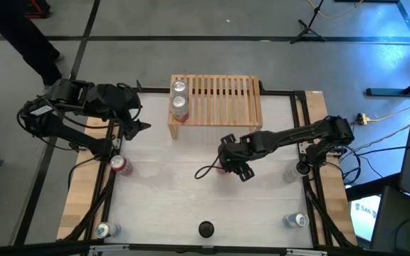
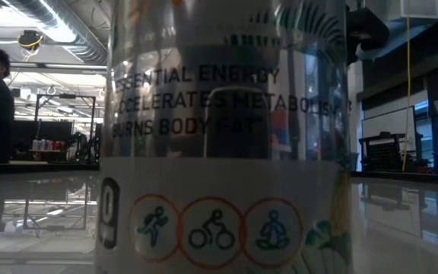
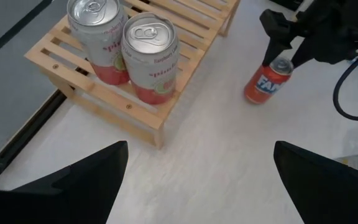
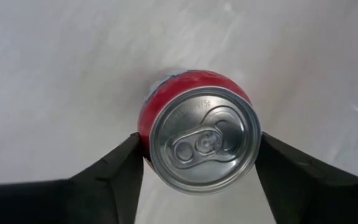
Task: Place canned beverage on shelf
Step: Put the top orange soda can on the shelf
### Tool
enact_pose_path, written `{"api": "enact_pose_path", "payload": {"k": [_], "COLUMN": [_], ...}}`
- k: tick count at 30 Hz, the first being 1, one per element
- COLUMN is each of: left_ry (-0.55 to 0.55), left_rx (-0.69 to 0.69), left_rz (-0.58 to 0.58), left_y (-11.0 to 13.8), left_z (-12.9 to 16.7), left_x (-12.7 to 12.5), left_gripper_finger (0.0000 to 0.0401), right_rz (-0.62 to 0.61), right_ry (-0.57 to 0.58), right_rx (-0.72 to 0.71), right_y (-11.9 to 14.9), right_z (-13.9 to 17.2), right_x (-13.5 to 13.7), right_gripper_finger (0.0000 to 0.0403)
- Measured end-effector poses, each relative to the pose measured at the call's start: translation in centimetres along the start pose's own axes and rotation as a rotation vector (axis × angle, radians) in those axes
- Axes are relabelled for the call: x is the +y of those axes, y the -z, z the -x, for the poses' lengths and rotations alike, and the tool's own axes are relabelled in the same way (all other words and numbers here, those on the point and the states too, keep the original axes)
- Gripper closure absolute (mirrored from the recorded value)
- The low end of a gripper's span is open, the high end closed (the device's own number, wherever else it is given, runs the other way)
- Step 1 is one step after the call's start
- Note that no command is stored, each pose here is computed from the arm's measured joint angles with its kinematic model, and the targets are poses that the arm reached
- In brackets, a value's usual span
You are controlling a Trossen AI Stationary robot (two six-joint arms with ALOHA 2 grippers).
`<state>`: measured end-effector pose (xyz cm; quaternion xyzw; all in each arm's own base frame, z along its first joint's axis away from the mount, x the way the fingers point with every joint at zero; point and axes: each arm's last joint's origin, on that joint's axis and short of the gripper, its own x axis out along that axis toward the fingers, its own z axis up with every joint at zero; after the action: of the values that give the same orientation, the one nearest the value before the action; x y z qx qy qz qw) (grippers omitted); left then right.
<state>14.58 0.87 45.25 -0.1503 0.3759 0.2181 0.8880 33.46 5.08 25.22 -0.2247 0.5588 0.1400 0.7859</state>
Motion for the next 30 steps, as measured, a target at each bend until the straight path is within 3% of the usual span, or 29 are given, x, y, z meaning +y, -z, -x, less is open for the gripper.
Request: {"api": "enact_pose_path", "payload": {"k": [7, 13, 17, 20, 22, 27, 30], "left_ry": [0.016, 0.039, 0.039, 0.032, 0.03, 0.021, 0.003], "left_rx": [0.002, 0.013, 0.013, 0.007, 0.002, -0.017, -0.033], "left_rz": [-0.006, -0.001, 0.002, 0.009, 0.029, 0.097, 0.143], "left_y": [0.0, 0.0, 0.0, 0.0, 0.1, 0.2, 0.4], "left_z": [0.0, 0.0, 0.0, 0.1, 0.2, 0.6, 1.0], "left_x": [-0.1, -0.1, -0.1, -0.1, 0.0, 0.3, 0.6], "left_gripper_finger": [0.0007, 0.0007, 0.0007, 0.0007, 0.0007, 0.0007, 0.0007], "right_rz": [-0.021, -0.143, -0.352, -0.526, -0.591, -0.796, -0.936], "right_ry": [0.007, 0.025, 0.03, 0.005, 0.046, 0.24, 0.267], "right_rx": [-0.006, -0.058, -0.084, -0.083, -0.131, -0.206, -0.211], "right_y": [-0.1, -1.4, -1.7, -1.1, -0.8, -0.2, 0.1], "right_z": [0.2, 3.1, 6.7, 8.2, 8.9, 8.6, 7.7], "right_x": [-0.1, -0.9, -1.3, -0.4, 0.4, 1.4, 1.4], "right_gripper_finger": [0.0053, 0.0028, 0.0027, 0.0026, 0.0026, 0.0025, 0.0025]}}
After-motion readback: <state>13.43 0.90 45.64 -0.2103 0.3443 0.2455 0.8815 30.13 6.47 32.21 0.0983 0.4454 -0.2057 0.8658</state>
